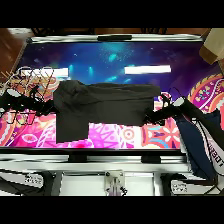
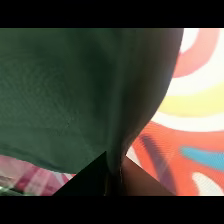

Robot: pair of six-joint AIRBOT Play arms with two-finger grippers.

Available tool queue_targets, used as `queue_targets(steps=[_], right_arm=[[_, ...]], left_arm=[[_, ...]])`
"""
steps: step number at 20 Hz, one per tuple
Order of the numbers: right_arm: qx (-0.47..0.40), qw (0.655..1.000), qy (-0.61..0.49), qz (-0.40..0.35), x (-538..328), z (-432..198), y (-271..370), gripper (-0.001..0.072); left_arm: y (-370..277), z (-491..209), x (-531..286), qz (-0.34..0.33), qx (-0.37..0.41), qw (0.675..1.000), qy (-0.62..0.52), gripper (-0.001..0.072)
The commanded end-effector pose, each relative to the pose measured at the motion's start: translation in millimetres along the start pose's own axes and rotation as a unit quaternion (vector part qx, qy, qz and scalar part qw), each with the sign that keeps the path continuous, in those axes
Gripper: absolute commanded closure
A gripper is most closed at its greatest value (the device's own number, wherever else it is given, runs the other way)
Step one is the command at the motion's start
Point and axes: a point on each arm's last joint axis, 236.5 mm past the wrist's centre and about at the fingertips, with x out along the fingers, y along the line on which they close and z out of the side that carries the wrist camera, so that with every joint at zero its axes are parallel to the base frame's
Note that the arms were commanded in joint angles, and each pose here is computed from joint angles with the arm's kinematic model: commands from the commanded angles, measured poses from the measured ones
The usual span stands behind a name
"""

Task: Fold the shirts.

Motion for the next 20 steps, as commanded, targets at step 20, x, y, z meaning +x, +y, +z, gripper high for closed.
queue_targets(steps=[20], right_arm=[[-0.312,0.592,-0.741,0.058,-629.6,-188.6,230.0,0.0637]], left_arm=[[-370.5,-264.6,-614.6,-0.074,0.313,0.541,-0.777,0.0668]])
